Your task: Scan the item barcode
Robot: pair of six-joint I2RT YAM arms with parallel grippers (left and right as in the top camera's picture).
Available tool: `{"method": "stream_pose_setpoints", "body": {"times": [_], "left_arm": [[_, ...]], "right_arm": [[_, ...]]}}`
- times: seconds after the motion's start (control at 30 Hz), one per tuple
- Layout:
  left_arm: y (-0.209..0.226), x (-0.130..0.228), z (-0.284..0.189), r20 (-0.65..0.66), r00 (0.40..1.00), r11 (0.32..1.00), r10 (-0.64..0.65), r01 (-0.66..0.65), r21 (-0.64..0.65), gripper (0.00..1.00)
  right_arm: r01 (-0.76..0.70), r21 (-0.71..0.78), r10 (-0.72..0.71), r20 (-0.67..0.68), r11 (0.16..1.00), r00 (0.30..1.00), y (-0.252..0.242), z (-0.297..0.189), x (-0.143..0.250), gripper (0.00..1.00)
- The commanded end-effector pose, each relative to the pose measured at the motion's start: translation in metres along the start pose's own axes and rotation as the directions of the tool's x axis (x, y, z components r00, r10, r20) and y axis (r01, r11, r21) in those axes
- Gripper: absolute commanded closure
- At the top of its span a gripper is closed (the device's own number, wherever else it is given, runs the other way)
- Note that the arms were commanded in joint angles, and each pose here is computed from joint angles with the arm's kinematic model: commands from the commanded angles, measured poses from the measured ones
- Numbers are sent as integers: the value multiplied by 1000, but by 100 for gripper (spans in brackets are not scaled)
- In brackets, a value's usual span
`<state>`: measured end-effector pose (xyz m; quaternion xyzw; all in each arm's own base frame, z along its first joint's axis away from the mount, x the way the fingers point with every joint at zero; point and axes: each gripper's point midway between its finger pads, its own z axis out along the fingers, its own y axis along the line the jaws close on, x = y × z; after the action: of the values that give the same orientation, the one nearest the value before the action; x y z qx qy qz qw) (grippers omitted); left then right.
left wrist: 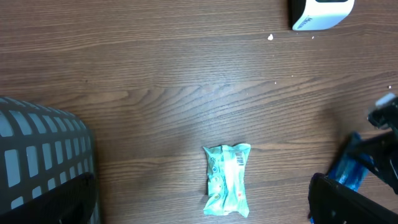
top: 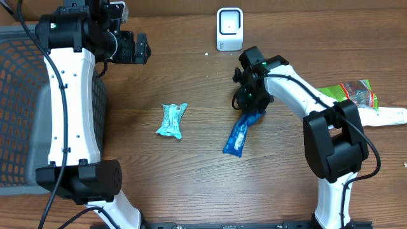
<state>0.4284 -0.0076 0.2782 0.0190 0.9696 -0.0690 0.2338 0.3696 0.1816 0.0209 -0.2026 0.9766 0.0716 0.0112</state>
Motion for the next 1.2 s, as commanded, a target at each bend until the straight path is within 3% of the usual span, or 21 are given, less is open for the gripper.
{"method": "stream_pose_setpoints", "body": {"times": [0.0, 0.07, 0.2, 0.33, 0.47, 0.67, 0.93, 1.17], "left_arm": [[0, 0, 3, -4, 1000, 1000, -7, 7, 10, 0], [0, 0, 3, -4, 1000, 1000, -7, 7, 10, 0], [0, 0, 3, -4, 1000, 1000, -7, 7, 10, 0], [0, 0, 3, -4, 1000, 1000, -7, 7, 10, 1], [0, 0, 3, -4, 1000, 1000, -7, 7, 10, 0], [0, 0, 3, -4, 1000, 1000, -7, 7, 10, 0], [0, 0, 3, -4, 1000, 1000, -7, 7, 10, 1], [0, 0, 3, -4, 1000, 1000, -7, 7, 10, 0]], "right_arm": [[-132, 91, 141, -100, 987, 985, -11, -11, 33, 78], [-174, 114, 194, -193, 978, 962, -11, -15, 57, 76], [-217, 112, 243, -368, 970, 897, -1, -28, 100, 62], [-213, 86, 229, -435, 973, 871, 7, -39, 113, 56], [-144, -26, 122, -393, 989, 912, 21, -51, 94, 49], [114, -192, -165, -279, 975, 946, 56, -53, 71, 33], [261, -217, -319, -303, 941, 898, 87, -33, 90, 31], [296, -195, -348, -348, 935, 870, 89, -14, 109, 30]]}}
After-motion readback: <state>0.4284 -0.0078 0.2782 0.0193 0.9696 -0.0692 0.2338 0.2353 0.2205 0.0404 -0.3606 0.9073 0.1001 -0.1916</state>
